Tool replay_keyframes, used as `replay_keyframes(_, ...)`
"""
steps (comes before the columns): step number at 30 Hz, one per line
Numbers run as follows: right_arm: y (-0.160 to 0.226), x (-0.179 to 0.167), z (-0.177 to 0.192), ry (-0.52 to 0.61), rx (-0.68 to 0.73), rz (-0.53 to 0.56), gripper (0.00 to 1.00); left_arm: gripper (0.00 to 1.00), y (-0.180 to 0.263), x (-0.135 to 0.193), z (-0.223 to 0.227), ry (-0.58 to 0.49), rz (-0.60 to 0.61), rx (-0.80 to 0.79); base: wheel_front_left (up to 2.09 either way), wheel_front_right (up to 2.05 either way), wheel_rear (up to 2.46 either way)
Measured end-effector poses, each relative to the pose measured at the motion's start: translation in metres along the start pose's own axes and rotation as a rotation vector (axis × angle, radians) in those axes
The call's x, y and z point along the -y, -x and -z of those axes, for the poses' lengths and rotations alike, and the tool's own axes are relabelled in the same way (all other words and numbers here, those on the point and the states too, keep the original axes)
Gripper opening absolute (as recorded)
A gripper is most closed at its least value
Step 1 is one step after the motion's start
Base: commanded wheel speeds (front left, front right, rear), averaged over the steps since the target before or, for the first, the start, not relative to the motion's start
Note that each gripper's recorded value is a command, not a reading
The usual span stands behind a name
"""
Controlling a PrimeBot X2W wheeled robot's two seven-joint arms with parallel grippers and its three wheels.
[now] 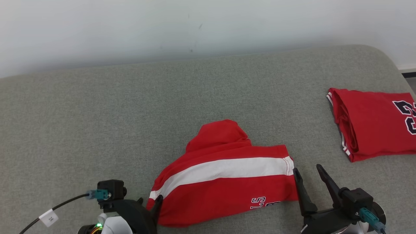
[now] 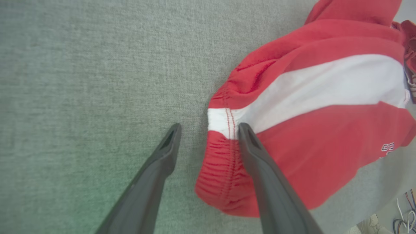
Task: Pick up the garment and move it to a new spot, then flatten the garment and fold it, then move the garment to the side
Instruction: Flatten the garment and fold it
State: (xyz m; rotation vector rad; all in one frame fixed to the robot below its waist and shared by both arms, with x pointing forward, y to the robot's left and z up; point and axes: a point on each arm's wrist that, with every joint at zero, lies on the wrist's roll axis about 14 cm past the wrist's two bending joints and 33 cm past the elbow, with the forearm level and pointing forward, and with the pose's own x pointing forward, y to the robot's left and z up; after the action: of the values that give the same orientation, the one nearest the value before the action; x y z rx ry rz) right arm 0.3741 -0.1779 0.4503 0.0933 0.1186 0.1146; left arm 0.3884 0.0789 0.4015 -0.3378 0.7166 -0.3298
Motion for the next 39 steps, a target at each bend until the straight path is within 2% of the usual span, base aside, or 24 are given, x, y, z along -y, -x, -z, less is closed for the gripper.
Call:
replay_keyframes(2, -0.001, -0.001, -0.001, 0.001, 0.002, -0.004, 1.00, 0.95, -0.002, 0.001, 0.002, -0.001, -0.001, -0.017, 0.00, 0.00, 0.00)
replay_keyframes(6, -0.002, 0.000, -0.001, 0.001, 0.003, -0.001, 1.00, 0.91, -0.009, 0.003, 0.003, -0.012, -0.003, -0.051, 0.00, 0.00, 0.00)
replay_keyframes(8, -0.001, 0.002, 0.000, 0.001, 0.002, 0.007, 1.00, 0.65, -0.011, 0.004, 0.007, -0.019, -0.003, -0.082, 0.00, 0.00, 0.00)
replay_keyframes(9, 0.000, 0.003, 0.000, 0.001, 0.002, 0.010, 1.00, 0.45, -0.012, 0.005, 0.007, -0.023, -0.003, -0.092, 0.00, 0.00, 0.00)
replay_keyframes(10, 0.000, 0.004, 0.000, 0.000, 0.002, 0.012, 1.00, 0.37, -0.013, 0.005, 0.008, -0.026, -0.003, -0.101, 0.00, 0.00, 0.00)
replay_keyframes(11, 0.000, 0.005, 0.000, 0.000, 0.002, 0.015, 1.00, 0.21, -0.014, 0.005, 0.008, -0.029, -0.004, -0.104, 0.00, 0.00, 0.00)
replay_keyframes(12, 0.001, 0.005, 0.000, 0.000, 0.003, 0.017, 1.00, 0.00, -0.014, 0.006, 0.008, -0.035, -0.004, -0.106, 0.00, 0.00, 0.00)
replay_keyframes(16, 0.001, 0.006, 0.001, -0.001, 0.001, 0.021, 1.00, 0.00, -0.016, 0.007, 0.004, -0.053, 0.000, -0.082, 0.00, 0.00, 0.00)
replay_keyframes(19, -0.003, 0.007, -0.003, 0.007, 0.012, 0.020, 1.00, 0.00, -0.015, 0.008, -0.007, -0.090, -0.001, -0.006, 0.00, 0.00, 0.00)
replay_keyframes(23, -0.009, 0.021, -0.010, 0.016, -0.008, 0.049, 1.00, 0.00, -0.012, 0.013, -0.003, -0.097, 0.009, 0.054, 0.00, 0.00, 0.00)
replay_keyframes(29, -0.017, 0.029, 0.005, -0.019, -0.151, 0.071, 1.00, 0.00, -0.011, 0.016, 0.005, -0.089, 0.022, 0.081, 0.00, 0.00, 0.00)
replay_keyframes(34, -0.021, 0.014, 0.032, -0.049, -0.332, 0.022, 1.00, 0.00, -0.012, 0.012, 0.008, -0.086, 0.015, 0.083, 0.00, 0.00, 0.00)
replay_keyframes(39, -0.026, -0.001, 0.046, -0.070, -0.420, -0.030, 1.00, 0.00, -0.015, 0.010, 0.007, -0.088, 0.014, 0.082, 0.00, 0.00, 0.00)
